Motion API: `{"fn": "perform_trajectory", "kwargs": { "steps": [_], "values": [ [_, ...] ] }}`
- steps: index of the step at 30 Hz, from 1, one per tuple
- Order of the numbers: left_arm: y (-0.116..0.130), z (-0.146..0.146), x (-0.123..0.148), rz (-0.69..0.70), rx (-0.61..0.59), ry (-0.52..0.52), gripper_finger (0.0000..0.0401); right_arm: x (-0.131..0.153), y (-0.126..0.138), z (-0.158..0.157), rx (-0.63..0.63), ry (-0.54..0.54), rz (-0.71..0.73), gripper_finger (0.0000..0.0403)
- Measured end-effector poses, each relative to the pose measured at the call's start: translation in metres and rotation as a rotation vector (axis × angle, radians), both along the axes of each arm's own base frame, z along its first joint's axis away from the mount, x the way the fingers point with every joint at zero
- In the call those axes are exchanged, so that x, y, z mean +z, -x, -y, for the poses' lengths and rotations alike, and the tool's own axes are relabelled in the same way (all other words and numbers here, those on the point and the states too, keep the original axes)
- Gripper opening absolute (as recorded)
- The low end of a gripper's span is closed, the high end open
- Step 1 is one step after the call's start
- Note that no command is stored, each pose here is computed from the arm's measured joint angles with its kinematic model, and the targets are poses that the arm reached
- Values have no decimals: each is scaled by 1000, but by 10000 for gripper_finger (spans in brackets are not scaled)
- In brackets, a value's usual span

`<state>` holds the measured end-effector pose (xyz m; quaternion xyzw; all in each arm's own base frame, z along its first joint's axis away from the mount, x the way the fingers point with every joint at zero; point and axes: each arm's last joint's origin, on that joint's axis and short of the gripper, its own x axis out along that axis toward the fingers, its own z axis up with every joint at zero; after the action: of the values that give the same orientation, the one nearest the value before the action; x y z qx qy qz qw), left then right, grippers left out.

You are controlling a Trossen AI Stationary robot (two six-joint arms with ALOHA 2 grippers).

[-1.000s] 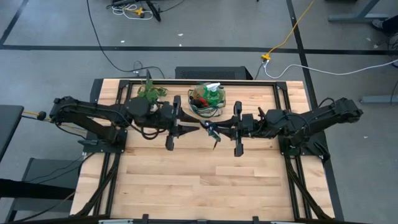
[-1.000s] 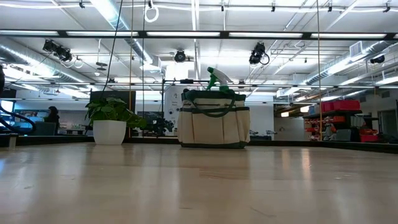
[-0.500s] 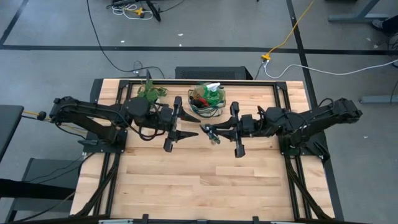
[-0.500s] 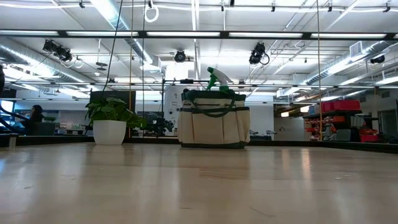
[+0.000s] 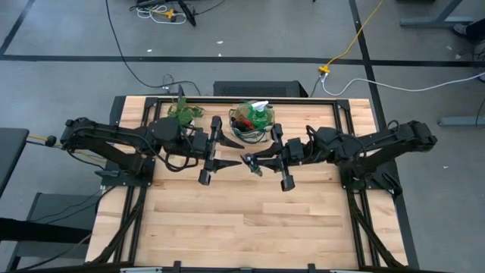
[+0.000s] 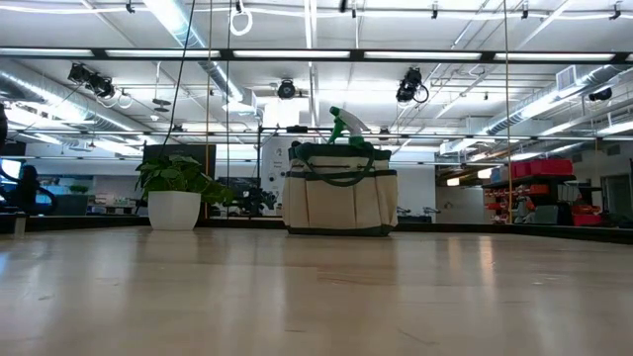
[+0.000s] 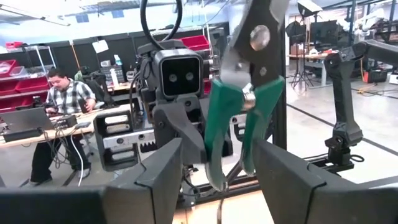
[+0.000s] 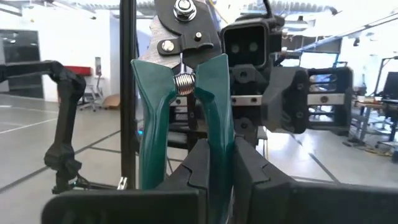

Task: Pick & Place Garden tools in Gardening bag
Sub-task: Put the green garden scissors into the gardening bag

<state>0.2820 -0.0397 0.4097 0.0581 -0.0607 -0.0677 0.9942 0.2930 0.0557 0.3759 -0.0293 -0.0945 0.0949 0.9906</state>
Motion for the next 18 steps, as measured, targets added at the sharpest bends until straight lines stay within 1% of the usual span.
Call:
{"fn": "perform_trajectory", "kwargs": {
  "steps": [3,7,12,18],
  "values": [
    [0,0,0,0,2,-2,200,-2,-3,1,28,0,4,23],
    [0,-1,0,6,7,-12,200,-1,-4,3,28,-2,17,23],
    [-1,-2,0,11,12,-25,199,2,-3,2,76,4,46,23],
    [-12,0,-4,34,12,-25,199,1,-4,1,79,5,48,23]
  ]
}}
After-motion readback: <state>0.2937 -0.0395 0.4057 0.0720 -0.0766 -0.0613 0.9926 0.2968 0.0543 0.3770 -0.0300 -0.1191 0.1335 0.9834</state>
